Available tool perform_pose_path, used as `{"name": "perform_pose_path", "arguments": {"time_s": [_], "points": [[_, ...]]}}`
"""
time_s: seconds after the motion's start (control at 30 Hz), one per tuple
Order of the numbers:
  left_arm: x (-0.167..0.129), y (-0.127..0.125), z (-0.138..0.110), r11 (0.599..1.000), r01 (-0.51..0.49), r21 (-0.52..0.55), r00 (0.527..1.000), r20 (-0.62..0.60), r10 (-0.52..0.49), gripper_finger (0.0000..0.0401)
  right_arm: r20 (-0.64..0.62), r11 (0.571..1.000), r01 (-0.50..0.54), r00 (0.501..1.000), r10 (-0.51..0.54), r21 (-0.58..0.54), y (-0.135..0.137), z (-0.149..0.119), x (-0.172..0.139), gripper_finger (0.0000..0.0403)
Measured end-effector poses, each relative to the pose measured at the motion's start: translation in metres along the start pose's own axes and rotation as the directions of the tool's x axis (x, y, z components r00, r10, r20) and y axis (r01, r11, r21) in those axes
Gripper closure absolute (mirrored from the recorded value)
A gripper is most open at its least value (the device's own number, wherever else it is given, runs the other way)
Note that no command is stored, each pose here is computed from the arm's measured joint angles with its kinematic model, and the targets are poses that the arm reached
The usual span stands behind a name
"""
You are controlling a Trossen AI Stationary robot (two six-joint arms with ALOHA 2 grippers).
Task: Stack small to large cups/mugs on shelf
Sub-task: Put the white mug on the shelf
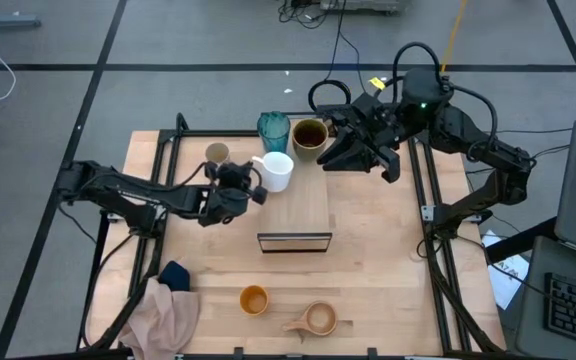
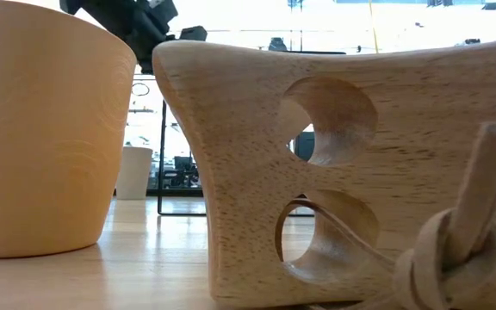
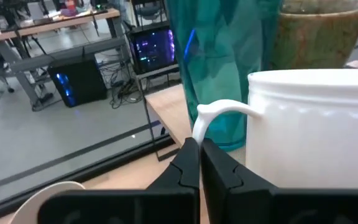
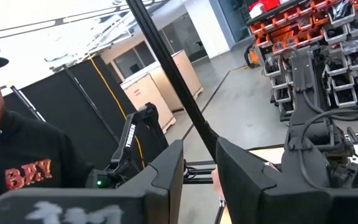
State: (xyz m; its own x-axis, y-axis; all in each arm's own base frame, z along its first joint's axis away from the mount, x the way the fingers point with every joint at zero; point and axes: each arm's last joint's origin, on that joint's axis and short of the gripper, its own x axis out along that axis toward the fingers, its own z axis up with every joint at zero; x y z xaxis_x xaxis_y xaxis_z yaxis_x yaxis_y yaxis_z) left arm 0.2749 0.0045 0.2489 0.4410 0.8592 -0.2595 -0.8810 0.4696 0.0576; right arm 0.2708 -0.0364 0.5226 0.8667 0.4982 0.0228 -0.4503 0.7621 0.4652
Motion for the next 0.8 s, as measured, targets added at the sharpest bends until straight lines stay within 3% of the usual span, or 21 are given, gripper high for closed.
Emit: {"name": "perform_pose_path", "arguments": {"time_s": [0.47, 0.8], "points": [[0.0035, -0.0037, -0.0096, 0.997, 0.011, 0.070, 0.999, -0.039, -0.008, 0.0400, -0.001, 1.000, 0.000, 1.000, 0.000, -0.003, 0.0000, -0.0001, 0.0000, 0.0314], [0.0049, -0.0041, -0.0104, 0.997, 0.053, 0.051, 0.996, -0.071, -0.050, 0.0377, -0.001, 1.000, -0.001, 1.000, 0.001, -0.008, 0.0000, -0.0001, 0.0000, 0.0314]]}}
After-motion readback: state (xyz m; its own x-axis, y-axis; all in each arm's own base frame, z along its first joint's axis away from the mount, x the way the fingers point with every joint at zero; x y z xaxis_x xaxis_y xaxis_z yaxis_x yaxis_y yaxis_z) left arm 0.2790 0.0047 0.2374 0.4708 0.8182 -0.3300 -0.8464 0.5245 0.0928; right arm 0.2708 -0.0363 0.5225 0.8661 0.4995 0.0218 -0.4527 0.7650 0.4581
